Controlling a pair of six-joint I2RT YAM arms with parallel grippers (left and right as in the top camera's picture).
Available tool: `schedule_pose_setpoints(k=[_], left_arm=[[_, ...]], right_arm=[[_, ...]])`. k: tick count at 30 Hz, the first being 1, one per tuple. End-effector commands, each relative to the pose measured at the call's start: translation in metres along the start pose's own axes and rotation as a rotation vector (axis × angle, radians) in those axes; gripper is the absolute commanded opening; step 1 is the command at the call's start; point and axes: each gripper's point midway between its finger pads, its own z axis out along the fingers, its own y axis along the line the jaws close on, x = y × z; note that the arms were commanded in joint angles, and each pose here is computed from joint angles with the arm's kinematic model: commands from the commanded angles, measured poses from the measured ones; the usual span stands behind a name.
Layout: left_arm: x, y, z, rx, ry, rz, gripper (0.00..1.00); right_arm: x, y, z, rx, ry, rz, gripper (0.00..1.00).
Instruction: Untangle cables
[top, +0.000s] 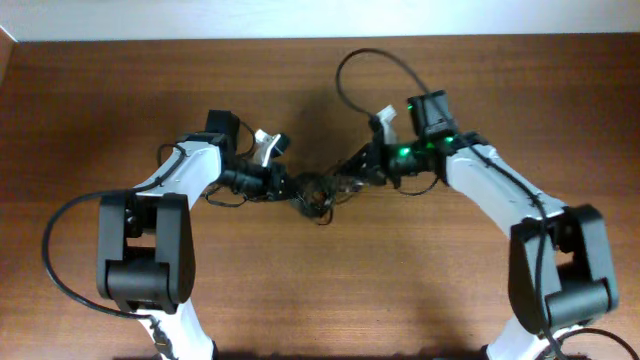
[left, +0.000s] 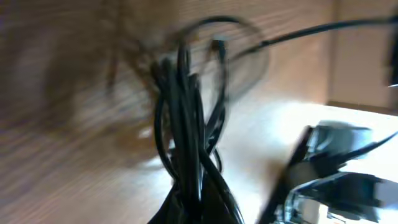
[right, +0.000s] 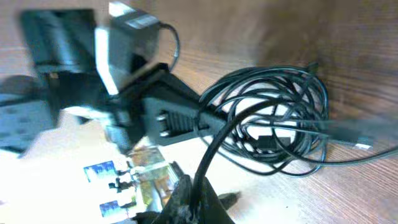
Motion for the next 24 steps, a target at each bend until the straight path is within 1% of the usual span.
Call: schedule_pose_setpoints(k=[1,3,5,7,9,10,11,12,14,16,17,18,20,22,23,24], left_arm=[[0.006,0.022,0.001,-0.114,0.027,0.031,0.00],[0.005,0.022,0.001,-0.113,0.025,0.036,0.00],[0.004,0.022,0.001,-0.114,0.024,0.037,0.00],[0.004,0.022,0.001,-0.114,0.024,0.037,0.00],[0.004,0.022,0.001,-0.114,0.022,0.039,0.00],[0.004,0.022,0.001,-0.114,0.022,0.039,0.00],[0.004,0.022,0.001,-0.114,0.022,0.039,0.00],[0.004,0.022,0.001,-0.114,0.022,0.039,0.00],[0.004,0.020,0.001,-0.102,0.020,0.040,0.00],[0.002,0.013,0.002,-0.057,0.012,0.056,0.00],[0.000,-0.005,0.002,0.045,-0.008,0.122,0.00],[-0.002,-0.017,0.001,0.114,-0.026,0.173,0.00],[-0.005,-0.036,-0.003,0.223,-0.064,0.267,0.01],[-0.008,-0.057,-0.009,0.344,-0.119,0.360,0.01],[-0.010,-0.066,-0.013,0.396,-0.144,0.390,0.01],[-0.011,-0.070,-0.015,0.417,-0.155,0.401,0.01]], right_arm=[[-0.001,0.024,-0.022,-0.108,0.010,-0.022,0.04],[-0.004,0.018,-0.023,-0.078,-0.012,-0.018,0.04],[-0.006,0.001,-0.022,0.008,-0.040,-0.016,0.04],[-0.007,-0.030,-0.025,0.173,-0.078,0.012,0.04],[-0.004,-0.060,-0.033,0.337,-0.098,0.025,0.06],[-0.002,-0.075,-0.038,0.419,-0.105,0.041,0.12],[0.000,-0.089,-0.045,0.503,-0.116,0.063,0.22],[0.002,-0.099,-0.051,0.568,-0.125,0.077,0.27],[0.004,-0.106,-0.057,0.618,-0.124,0.084,0.38],[0.003,-0.093,-0.063,0.626,-0.100,0.059,0.40],[0.002,-0.075,-0.070,0.629,-0.074,0.024,0.40],[0.001,-0.053,-0.076,0.604,-0.043,-0.026,0.40],[0.004,-0.016,-0.079,0.516,0.005,-0.102,0.40],[0.012,0.030,-0.076,0.341,0.062,-0.200,0.40],[0.015,0.040,-0.074,0.291,0.073,-0.198,0.40],[0.017,0.040,-0.074,0.284,0.078,-0.193,0.40]])
